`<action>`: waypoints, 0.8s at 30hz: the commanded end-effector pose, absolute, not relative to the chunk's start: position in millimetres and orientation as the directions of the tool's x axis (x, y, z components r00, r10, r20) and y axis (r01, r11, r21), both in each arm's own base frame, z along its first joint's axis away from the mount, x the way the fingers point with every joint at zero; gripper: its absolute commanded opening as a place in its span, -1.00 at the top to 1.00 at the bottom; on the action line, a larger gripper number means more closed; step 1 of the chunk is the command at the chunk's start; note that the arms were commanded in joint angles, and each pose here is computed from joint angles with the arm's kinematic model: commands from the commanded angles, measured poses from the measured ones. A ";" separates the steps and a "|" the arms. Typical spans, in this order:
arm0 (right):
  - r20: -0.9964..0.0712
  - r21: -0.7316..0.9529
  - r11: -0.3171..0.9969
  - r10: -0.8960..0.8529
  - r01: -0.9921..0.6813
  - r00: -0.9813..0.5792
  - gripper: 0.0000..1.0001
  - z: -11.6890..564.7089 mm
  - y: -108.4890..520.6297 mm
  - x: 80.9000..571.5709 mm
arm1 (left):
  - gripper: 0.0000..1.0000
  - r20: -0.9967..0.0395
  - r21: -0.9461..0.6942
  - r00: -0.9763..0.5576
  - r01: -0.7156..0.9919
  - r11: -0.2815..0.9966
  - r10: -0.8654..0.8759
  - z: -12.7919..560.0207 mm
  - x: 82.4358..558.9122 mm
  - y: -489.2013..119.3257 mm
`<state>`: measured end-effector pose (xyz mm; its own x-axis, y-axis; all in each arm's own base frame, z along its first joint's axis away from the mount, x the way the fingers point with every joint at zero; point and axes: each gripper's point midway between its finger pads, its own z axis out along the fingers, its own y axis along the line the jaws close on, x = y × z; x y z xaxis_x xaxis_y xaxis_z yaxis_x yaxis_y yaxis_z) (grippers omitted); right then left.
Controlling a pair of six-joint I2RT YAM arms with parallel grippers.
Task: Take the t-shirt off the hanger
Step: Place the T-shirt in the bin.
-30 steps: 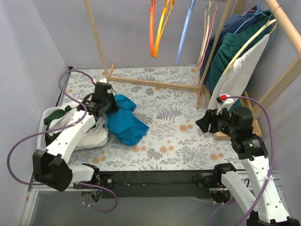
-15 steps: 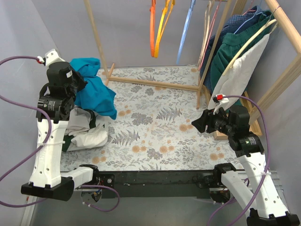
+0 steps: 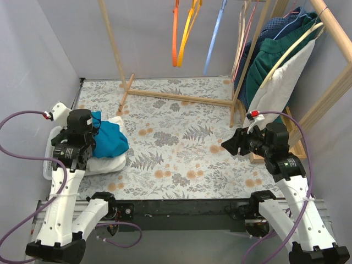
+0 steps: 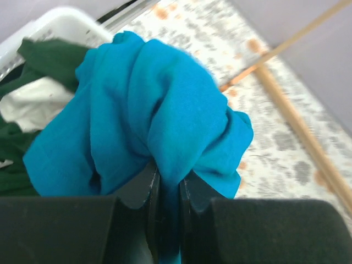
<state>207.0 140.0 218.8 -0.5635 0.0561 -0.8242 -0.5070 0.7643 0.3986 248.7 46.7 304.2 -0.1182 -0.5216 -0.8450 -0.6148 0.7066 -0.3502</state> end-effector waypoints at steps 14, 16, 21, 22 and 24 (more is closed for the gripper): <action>-0.828 0.431 0.728 0.084 -0.533 -0.555 -0.15 219.2 147.5 200.8 | 1.00 -0.632 -0.391 -0.033 -0.849 0.355 -0.774 171.1 229.5 147.3; -0.831 0.428 0.729 0.084 -0.535 -0.550 -0.15 220.6 147.5 201.3 | 1.00 -0.580 -0.417 -0.051 -0.838 0.350 -0.813 153.6 232.0 139.1; -0.834 0.423 0.741 0.092 -0.522 -0.545 -0.15 222.8 144.7 201.8 | 0.69 -0.545 -0.451 -0.049 -0.824 0.342 -0.837 141.4 231.3 131.7; -0.835 0.422 0.739 0.093 -0.525 -0.542 -0.15 223.7 145.0 201.4 | 0.18 -0.553 -0.457 -0.046 -0.818 0.349 -0.832 144.4 232.4 132.2; -0.833 0.431 0.736 0.103 -0.522 -0.544 -0.15 224.5 145.9 201.4 | -0.36 -0.562 -0.464 -0.052 -0.806 0.367 -0.825 153.2 234.3 131.7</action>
